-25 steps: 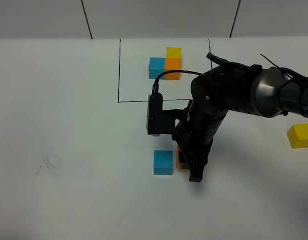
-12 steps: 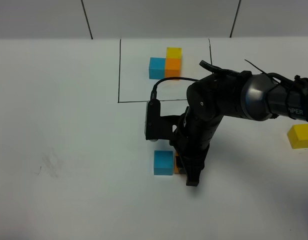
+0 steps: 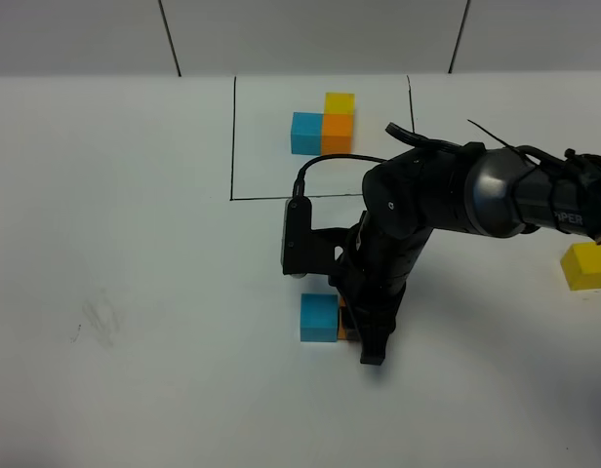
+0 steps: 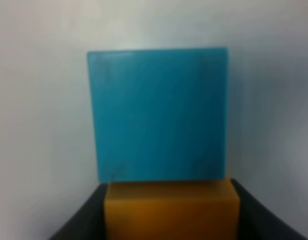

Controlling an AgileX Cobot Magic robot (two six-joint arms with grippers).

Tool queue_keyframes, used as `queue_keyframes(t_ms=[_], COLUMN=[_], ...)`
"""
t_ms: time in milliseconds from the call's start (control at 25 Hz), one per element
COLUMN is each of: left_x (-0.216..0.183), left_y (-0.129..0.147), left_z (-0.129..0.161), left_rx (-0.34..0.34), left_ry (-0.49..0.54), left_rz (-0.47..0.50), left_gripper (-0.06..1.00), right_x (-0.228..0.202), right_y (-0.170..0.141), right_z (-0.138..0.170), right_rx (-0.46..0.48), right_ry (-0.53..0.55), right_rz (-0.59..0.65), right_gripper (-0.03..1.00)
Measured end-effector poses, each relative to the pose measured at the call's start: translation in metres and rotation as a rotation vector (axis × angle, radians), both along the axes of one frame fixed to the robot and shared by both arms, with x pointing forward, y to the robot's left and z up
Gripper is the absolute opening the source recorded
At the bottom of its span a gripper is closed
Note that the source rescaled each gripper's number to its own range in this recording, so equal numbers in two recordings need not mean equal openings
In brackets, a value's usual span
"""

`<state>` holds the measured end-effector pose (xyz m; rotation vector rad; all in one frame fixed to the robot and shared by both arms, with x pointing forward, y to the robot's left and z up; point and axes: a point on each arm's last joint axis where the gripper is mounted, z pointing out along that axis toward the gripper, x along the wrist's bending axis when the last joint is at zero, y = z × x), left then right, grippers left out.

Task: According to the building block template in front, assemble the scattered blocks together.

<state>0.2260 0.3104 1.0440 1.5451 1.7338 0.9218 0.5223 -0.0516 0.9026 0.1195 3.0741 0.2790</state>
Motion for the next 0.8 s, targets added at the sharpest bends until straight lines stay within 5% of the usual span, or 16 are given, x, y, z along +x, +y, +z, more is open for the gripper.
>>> queue_keyframes(t_ms=[800], left_x=[0.0], left_y=[0.0], left_z=[0.0001], left_rx=[0.002], left_ry=[-0.001], left_rz=[-0.002], left_gripper=[0.67], right_x=[-0.002], right_y=[0.0011], right_z=[-0.0047], right_rx=[0.004], right_ry=[0.036], right_rz=[-0.019], right_gripper=[0.22])
